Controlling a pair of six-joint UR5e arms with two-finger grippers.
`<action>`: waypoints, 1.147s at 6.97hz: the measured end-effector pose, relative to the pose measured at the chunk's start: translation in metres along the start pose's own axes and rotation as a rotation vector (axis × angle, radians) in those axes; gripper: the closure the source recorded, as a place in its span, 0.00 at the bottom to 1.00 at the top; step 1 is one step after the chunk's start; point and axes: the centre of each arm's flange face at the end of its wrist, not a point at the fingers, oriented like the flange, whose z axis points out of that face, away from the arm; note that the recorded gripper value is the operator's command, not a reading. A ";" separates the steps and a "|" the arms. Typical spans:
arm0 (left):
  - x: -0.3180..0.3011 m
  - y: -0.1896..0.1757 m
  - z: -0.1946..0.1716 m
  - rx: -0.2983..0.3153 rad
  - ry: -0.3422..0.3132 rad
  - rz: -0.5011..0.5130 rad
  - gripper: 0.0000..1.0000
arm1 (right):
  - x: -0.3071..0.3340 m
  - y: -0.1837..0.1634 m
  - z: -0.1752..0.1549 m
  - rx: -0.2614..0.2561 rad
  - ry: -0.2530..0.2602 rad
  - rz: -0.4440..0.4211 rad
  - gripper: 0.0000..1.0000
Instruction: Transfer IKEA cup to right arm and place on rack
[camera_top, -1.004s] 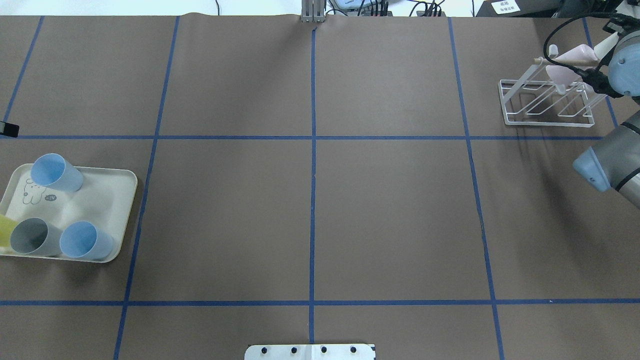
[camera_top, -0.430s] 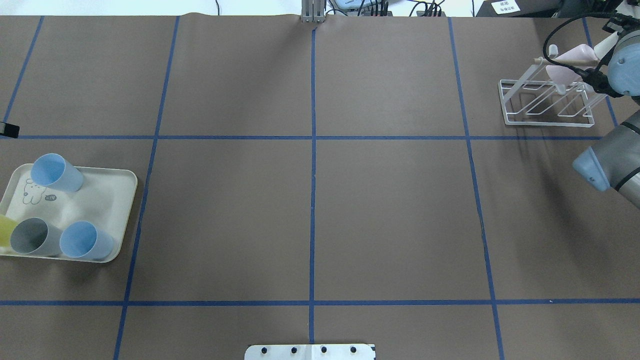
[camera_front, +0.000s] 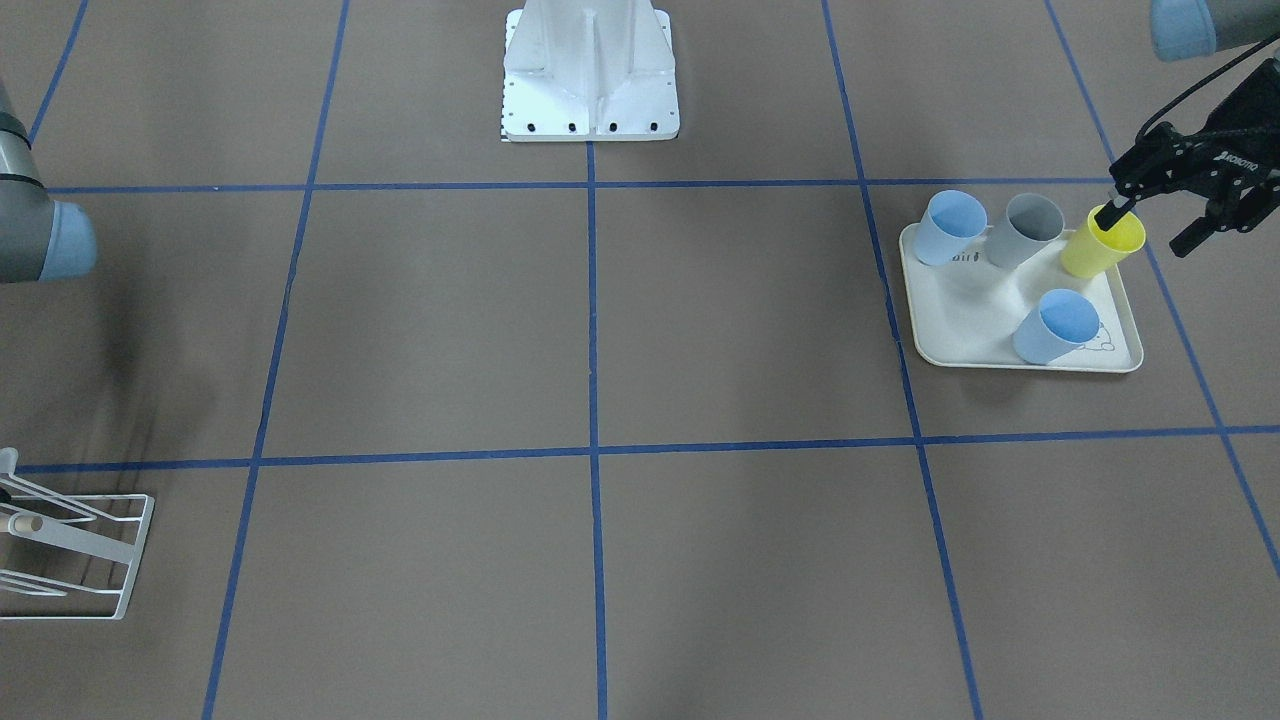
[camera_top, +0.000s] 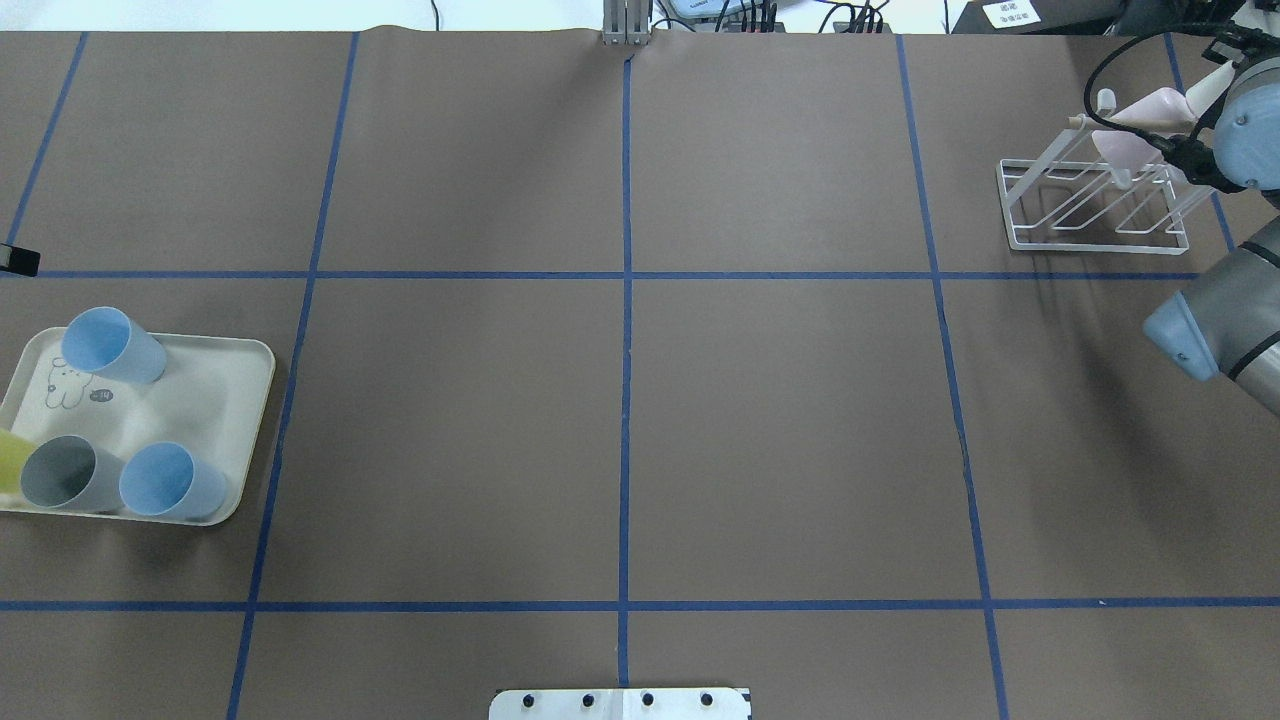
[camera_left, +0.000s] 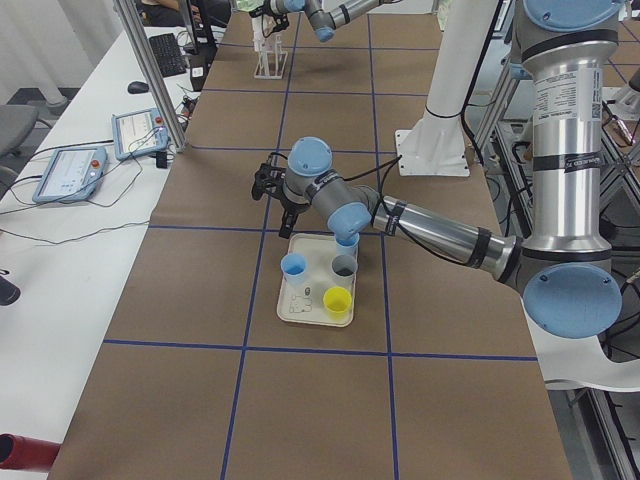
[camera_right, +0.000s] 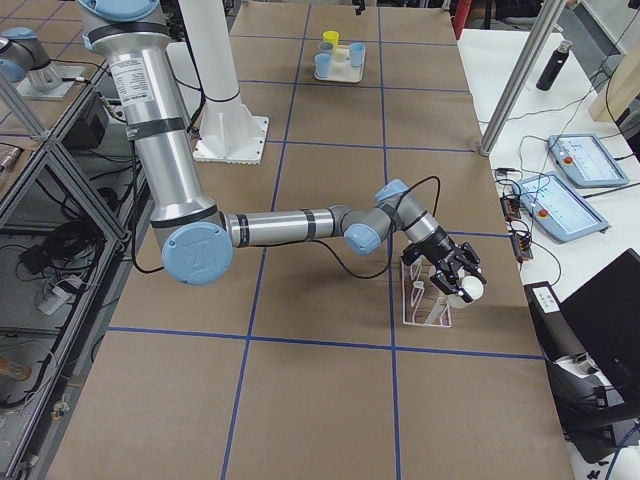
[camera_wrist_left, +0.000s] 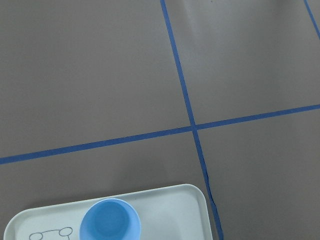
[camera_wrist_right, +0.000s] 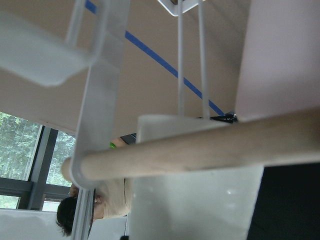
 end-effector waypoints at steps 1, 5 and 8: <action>0.000 0.000 0.000 0.000 0.000 0.000 0.00 | -0.001 0.001 0.000 -0.015 -0.005 -0.016 0.72; 0.001 0.000 -0.002 0.002 0.002 -0.002 0.00 | -0.006 0.007 0.001 -0.080 -0.028 -0.059 0.72; 0.003 0.001 -0.002 -0.006 0.017 -0.005 0.00 | -0.009 0.006 0.001 -0.100 -0.035 -0.060 0.72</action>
